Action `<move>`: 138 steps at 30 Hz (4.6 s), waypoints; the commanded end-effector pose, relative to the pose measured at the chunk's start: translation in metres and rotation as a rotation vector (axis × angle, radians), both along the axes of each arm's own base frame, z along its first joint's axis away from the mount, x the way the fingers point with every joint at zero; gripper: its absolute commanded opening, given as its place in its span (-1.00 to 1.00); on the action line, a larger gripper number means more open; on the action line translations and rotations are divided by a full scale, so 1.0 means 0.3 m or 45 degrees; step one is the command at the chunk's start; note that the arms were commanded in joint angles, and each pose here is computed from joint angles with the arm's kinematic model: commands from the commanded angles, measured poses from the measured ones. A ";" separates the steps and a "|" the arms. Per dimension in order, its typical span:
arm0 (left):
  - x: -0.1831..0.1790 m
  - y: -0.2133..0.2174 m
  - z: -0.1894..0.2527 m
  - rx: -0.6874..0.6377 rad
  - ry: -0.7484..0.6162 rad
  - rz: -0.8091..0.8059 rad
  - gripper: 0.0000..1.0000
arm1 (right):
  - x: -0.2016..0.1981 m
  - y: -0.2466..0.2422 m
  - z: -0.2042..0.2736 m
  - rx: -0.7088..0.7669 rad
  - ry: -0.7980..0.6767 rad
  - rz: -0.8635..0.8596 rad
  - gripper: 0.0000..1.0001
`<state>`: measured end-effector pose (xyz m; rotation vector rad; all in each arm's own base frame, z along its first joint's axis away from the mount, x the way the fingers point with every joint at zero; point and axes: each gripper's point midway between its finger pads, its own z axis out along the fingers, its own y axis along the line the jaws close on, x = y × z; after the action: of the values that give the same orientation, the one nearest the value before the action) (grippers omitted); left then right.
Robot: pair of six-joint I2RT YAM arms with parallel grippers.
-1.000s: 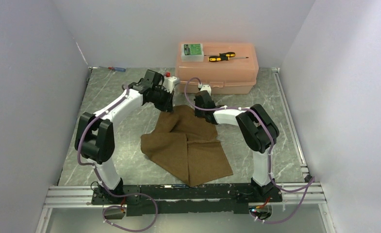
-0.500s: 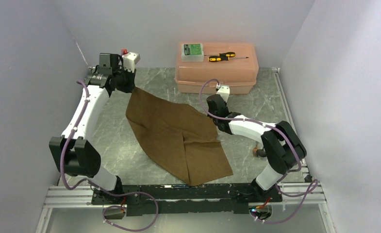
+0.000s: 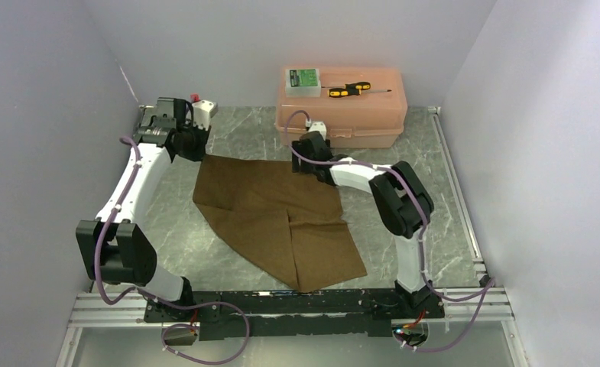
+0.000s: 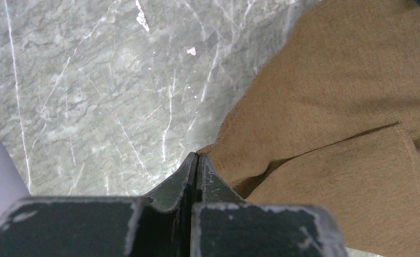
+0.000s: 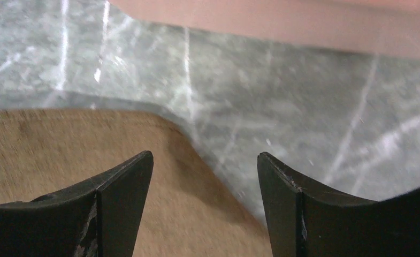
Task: Fold the napkin into a case and place the utensils inside
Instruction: Pick up the crumpled napkin from the center of the board, then flatten out the crumpled napkin at the center of the board.
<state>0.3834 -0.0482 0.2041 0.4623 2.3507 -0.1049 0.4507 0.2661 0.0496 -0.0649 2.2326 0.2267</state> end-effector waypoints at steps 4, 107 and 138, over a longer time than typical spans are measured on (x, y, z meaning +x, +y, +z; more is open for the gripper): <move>-0.001 0.030 0.039 0.012 -0.064 0.017 -0.95 | 0.063 0.090 -0.004 0.008 0.002 0.098 0.41; -0.318 0.140 0.789 0.156 -0.895 0.099 -0.95 | -0.512 -0.199 1.101 -0.191 -0.912 -0.150 -1.00; -0.100 -0.493 -0.234 0.113 0.037 -0.713 -0.18 | -0.161 -0.372 0.468 -0.317 -0.430 -0.384 0.68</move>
<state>0.3368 -0.1823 0.1406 1.1360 2.2164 -0.2456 0.4138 0.1706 0.1652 -0.0774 1.9179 -0.2484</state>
